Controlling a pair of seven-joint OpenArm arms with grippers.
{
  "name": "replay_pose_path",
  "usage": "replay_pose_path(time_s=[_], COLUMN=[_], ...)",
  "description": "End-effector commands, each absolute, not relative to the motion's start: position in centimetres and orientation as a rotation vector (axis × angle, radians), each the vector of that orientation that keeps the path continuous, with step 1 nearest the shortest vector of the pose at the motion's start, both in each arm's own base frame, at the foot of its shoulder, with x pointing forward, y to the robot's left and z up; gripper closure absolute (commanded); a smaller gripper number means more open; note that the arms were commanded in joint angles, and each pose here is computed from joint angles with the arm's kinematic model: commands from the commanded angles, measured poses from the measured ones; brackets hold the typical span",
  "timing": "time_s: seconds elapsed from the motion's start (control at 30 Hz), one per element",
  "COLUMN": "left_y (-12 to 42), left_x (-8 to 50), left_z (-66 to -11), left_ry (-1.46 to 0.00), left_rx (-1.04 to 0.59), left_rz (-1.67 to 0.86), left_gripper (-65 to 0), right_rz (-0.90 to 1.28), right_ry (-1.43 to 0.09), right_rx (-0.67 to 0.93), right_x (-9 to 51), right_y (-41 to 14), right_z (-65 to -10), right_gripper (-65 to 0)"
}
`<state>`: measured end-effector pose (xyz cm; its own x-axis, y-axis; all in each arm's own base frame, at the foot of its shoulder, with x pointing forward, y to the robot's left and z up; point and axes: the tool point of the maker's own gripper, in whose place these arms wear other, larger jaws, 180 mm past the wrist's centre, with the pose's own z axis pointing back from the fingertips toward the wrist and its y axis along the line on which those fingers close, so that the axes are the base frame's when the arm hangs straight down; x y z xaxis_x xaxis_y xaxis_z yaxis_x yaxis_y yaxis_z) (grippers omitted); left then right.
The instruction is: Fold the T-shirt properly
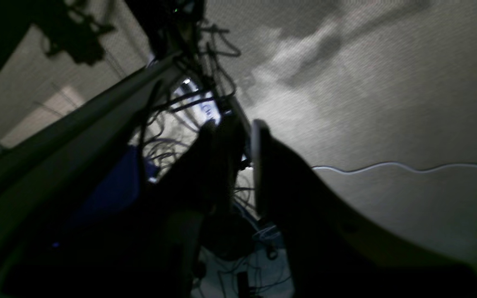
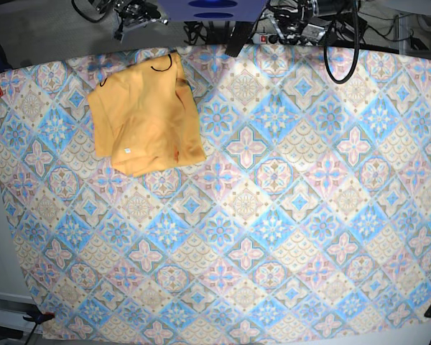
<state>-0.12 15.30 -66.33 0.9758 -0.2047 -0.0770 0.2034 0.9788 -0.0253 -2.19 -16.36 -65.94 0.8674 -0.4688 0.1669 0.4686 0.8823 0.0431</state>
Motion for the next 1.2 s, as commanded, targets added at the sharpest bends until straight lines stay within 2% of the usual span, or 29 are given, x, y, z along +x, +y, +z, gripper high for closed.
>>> replay_pose_path(time_s=[0.0,0.23,1.17], left_y=[14.8,13.3,13.4], left_x=[0.1,-0.2,-0.2], left_z=[-66.3,-66.4,-66.4], left_ry=[0.075,0.079,0.081], left_rx=[-0.026,-0.049,-0.049], left_rz=[-0.209,-0.216,-0.212], left_gripper=[-8.3,-8.3,-8.2], right_rz=[-0.492,-0.493,-0.494], right_ry=[-0.187,-0.187,-0.190], right_rx=[0.002,0.003,0.008], right_x=[-1.7,-1.6,-1.3], right_y=[-16.4,-16.4,-16.1], right_z=[-65.9,-65.9,-66.0], right_gripper=[-8.6,-8.5,-8.5])
